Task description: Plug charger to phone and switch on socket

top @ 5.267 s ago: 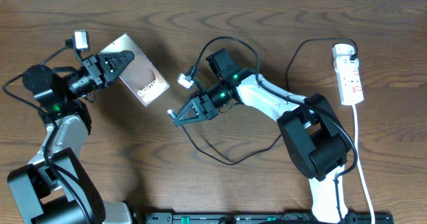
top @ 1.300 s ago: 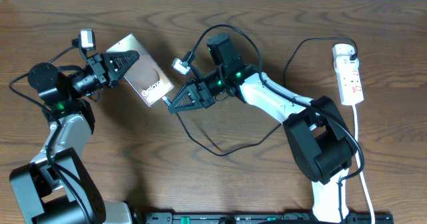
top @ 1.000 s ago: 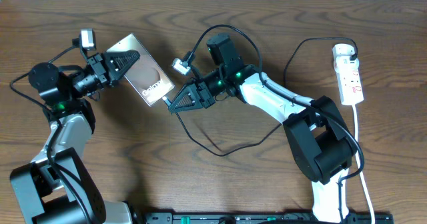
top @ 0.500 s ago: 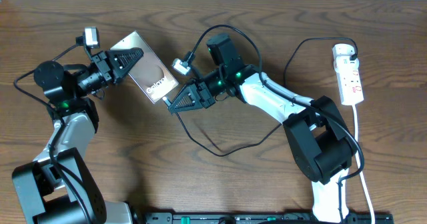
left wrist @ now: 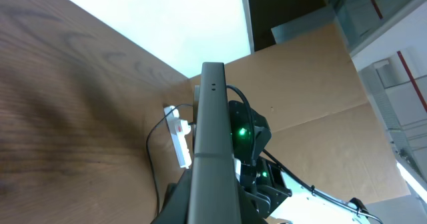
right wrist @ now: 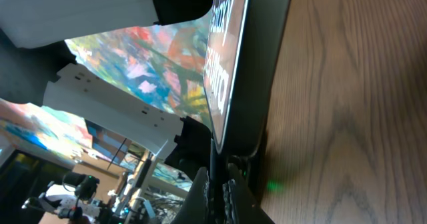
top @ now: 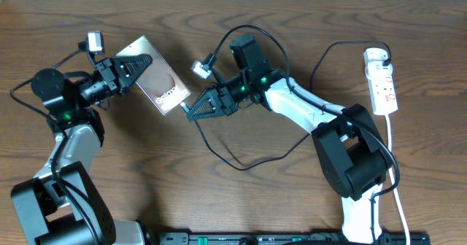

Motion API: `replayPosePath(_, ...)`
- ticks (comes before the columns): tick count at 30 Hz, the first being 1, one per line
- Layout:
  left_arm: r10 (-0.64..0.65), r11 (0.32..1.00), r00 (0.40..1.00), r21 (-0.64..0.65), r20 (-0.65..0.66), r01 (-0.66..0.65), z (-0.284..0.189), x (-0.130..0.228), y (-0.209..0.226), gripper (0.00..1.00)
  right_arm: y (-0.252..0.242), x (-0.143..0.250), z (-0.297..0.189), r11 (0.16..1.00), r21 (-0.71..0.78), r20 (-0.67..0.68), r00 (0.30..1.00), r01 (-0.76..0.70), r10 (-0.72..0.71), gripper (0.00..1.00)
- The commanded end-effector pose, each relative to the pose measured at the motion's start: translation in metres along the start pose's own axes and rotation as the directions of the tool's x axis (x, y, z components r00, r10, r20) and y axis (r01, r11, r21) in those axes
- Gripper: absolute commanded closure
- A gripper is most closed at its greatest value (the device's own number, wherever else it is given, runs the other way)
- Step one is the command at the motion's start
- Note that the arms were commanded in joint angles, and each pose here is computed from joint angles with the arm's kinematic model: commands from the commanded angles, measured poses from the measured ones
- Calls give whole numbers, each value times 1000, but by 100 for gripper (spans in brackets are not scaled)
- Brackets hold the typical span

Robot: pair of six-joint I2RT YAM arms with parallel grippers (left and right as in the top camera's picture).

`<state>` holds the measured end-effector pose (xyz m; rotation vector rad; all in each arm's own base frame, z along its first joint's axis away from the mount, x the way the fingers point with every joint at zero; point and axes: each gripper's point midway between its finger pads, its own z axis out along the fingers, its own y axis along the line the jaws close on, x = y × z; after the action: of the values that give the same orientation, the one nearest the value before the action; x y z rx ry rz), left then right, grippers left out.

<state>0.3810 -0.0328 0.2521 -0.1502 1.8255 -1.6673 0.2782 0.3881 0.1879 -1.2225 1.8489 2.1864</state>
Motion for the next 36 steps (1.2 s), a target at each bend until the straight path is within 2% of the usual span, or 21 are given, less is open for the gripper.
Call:
replayPosePath(1,40,999,999,16,-23,-40,6,1,-10,93,15,-8,-1,999,-11,-2,999,36,-36,99)
replayPosePath(36,67,997,997,26,-43,-66,12,6,-11,93,10,-11,-8,1000,16,18,1000,7,-7,99)
